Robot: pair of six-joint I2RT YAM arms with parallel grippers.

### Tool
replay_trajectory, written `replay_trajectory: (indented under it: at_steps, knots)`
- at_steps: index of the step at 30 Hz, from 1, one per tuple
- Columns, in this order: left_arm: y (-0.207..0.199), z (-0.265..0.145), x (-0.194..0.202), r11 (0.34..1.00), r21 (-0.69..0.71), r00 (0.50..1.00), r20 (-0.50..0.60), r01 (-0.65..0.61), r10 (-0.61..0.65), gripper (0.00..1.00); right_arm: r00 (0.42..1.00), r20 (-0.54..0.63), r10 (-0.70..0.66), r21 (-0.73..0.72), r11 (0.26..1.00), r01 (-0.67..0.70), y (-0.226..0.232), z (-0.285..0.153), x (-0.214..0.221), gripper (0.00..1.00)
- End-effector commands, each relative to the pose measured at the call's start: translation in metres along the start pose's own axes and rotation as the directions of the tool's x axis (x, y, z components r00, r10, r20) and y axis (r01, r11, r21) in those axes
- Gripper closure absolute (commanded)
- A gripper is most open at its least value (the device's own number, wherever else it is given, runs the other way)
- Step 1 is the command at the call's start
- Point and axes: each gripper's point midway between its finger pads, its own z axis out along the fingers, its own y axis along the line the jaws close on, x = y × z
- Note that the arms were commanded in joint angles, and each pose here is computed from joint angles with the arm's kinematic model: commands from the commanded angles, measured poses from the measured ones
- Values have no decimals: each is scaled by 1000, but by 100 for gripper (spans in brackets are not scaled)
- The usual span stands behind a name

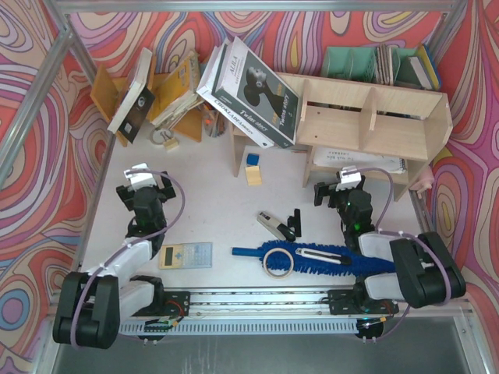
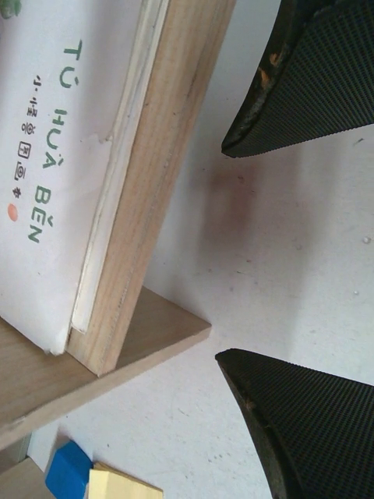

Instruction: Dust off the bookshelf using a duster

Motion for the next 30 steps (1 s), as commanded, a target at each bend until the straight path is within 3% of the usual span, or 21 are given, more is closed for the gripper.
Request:
replay_trajectory:
  at_steps: [1,18,26,30]
  knots:
    - [3,-7,2,999,-17,999,-7,31,-31,2,1000,-14,9,1,1000,-9,6,-14,3,1]
    - [18,-51,-19,969,-50,971,3,240,-240,2,999,-8,34,-142,989,-35,38,-61,-30,1]
    - [20,-76,-48,929,-21,929,1,370,-370,1,977,102,186,-322,936,-144,68,-88,-104,1]
    - [18,-87,-61,881,-14,881,-15,473,-473,2,955,59,292,-364,897,-251,76,-97,-136,1]
